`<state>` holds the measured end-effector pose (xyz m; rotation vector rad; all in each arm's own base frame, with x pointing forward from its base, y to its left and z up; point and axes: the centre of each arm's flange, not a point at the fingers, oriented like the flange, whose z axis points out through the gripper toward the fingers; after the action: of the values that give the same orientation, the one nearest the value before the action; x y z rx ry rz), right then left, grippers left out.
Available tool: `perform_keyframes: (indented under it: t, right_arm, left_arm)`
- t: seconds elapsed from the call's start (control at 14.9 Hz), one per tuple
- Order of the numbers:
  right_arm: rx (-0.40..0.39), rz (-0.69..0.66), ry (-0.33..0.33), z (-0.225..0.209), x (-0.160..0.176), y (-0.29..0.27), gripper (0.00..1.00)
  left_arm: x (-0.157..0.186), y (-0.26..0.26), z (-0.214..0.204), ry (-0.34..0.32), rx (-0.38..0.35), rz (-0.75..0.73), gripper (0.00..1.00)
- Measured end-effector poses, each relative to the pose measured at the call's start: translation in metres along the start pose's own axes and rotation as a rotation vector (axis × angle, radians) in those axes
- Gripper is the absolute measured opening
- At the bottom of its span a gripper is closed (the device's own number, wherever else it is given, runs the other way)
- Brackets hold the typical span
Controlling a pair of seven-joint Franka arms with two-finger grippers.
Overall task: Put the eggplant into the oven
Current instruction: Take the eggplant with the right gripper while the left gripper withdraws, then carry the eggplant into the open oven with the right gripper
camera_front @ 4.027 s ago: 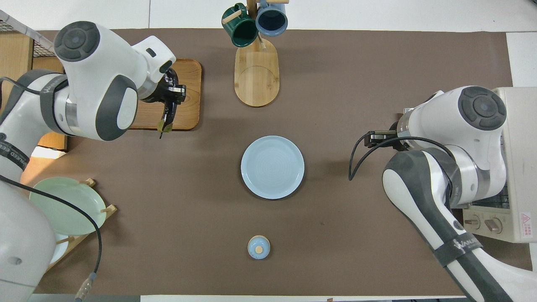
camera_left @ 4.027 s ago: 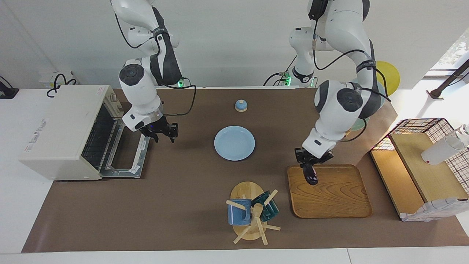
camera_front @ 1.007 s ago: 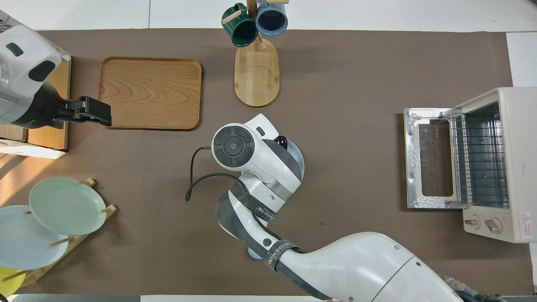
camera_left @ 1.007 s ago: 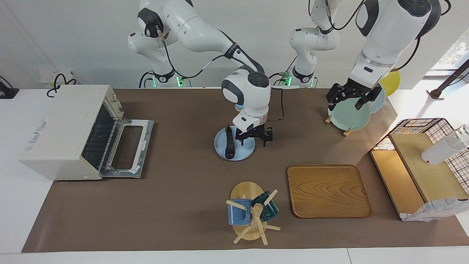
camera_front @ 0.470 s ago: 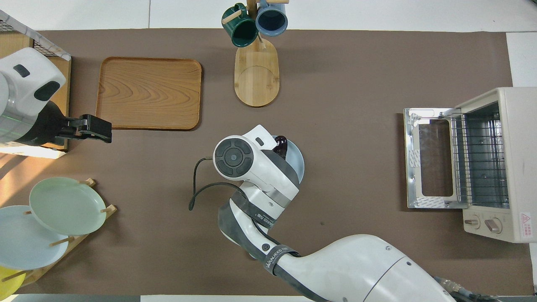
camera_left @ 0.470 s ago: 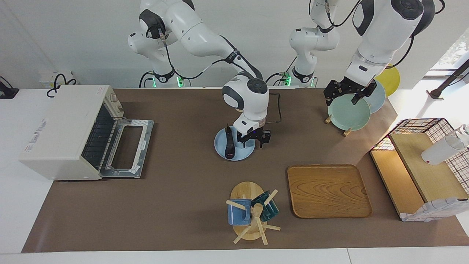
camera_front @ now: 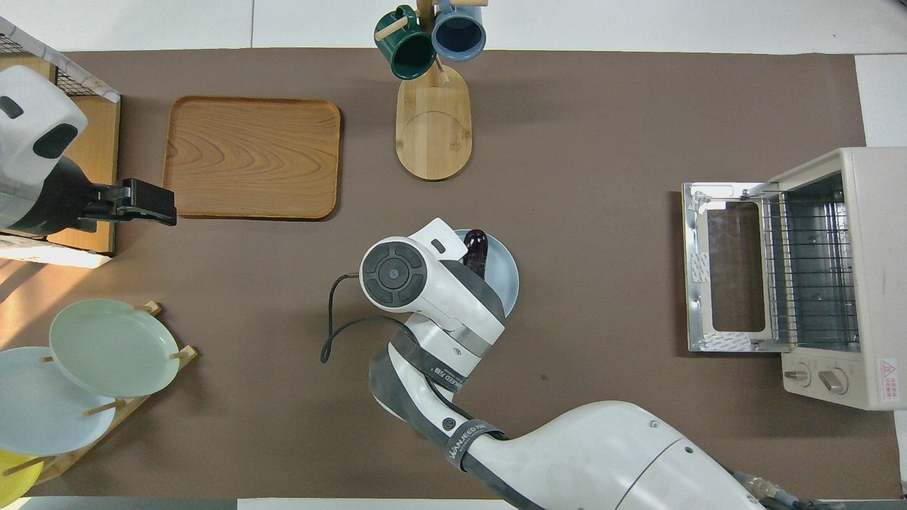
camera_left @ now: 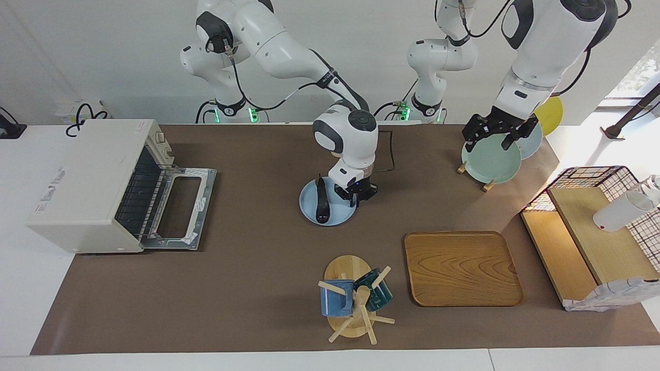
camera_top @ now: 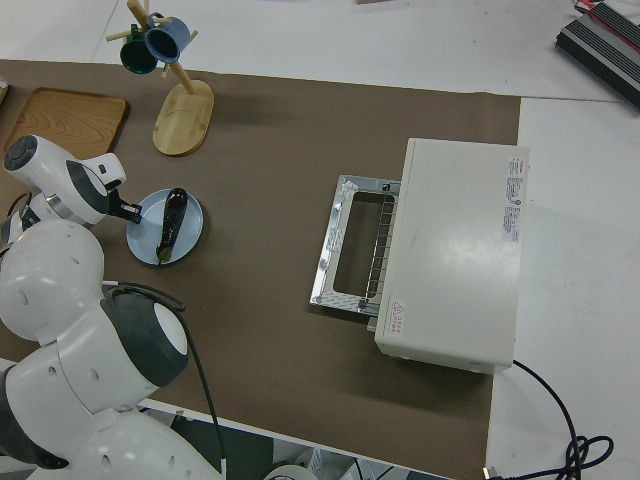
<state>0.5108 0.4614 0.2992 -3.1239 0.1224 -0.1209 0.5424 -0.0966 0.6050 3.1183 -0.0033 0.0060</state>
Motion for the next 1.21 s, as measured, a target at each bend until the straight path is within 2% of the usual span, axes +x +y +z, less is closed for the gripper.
perform_keyframes:
  t: [0.13,0.34,0.54,0.67,0.94,1.21]
  right_arm:
    - [-0.029,0.003,-0.008,-0.021,0.005,0.002,0.04]
    - [-0.135,-0.071,-0.036,-0.061,0.028,0.017,0.03]
    - [-0.202,-0.135,-0.077,-0.093,0.074,0.089,0.03]
    - [-0.227,-0.163,-0.11,-0.112,0.092,0.148,0.03]
    - [-0.292,-0.177,-0.203,-0.124,0.074,0.251,0.03]
    - [-0.348,-0.195,-0.275,-0.122,0.062,0.351,0.03]
  left_arm:
    - [0.0,-0.004,0.001,-0.005,0.001,-0.006,1.0]
    - [0.001,-0.009,0.001,-0.004,0.001,0.015,1.0]
    - [0.001,-0.012,-0.005,-0.002,0.001,0.02,1.0]
    - [-0.002,-0.013,-0.009,-0.026,0.004,0.02,1.0]
    - [-0.007,-0.015,-0.006,-0.077,0.011,0.02,1.0]
    - [-0.008,-0.015,-0.005,-0.088,0.012,0.021,1.0]
